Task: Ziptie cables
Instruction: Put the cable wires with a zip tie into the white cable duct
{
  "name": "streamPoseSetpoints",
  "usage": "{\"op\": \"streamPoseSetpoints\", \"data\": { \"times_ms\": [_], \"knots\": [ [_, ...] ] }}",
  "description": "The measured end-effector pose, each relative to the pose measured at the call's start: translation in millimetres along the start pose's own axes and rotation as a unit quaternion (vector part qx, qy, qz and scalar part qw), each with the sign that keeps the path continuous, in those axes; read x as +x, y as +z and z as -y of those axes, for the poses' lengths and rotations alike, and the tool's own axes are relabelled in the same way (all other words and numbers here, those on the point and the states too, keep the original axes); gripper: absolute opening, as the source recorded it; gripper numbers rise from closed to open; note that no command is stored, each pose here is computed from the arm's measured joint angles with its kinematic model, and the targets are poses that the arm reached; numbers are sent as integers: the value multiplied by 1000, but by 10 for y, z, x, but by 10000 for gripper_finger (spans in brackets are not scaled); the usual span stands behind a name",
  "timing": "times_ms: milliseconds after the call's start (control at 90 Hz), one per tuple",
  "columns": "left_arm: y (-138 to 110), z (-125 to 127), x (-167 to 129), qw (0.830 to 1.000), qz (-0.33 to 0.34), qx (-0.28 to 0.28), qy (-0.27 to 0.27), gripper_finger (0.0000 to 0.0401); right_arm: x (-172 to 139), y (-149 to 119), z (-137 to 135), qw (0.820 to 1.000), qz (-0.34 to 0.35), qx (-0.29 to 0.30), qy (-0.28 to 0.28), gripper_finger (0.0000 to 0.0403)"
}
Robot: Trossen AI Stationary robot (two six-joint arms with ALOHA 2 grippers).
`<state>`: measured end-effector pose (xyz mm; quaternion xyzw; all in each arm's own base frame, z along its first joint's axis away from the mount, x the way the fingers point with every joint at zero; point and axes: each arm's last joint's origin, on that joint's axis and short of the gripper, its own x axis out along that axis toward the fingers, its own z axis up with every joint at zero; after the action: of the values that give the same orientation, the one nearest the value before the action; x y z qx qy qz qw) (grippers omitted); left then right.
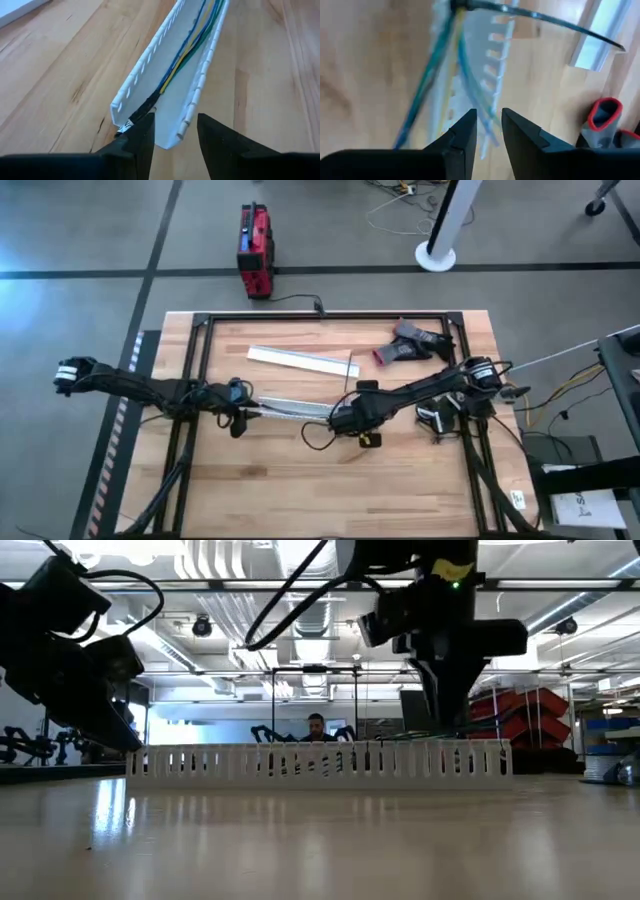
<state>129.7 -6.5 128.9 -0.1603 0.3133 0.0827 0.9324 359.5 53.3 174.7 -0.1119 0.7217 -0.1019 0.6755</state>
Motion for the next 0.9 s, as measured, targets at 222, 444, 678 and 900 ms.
{"op": "streamPoseSetpoints", "data": {
  "times_ms": [222, 444, 678, 900],
  "knots": [
    [3, 1, 1, 1000, 1, 0, -1, 130, 158, 73, 7, 997, 39, -17, 63, 75],
    [3, 1, 0, 1000, 1, 1, 0, 130, 197, 80, 7, 997, 41, -23, 62, 46],
    [1, 0, 1, 1000, 0, 1, 0, 130, -53, 23, 85, 998, 8, -11, 55, 46],
    [1, 1, 1, 1000, 1, 1, 0, 130, -184, 69, -9, 991, 54, 6, 124, 65]
  ]
}}
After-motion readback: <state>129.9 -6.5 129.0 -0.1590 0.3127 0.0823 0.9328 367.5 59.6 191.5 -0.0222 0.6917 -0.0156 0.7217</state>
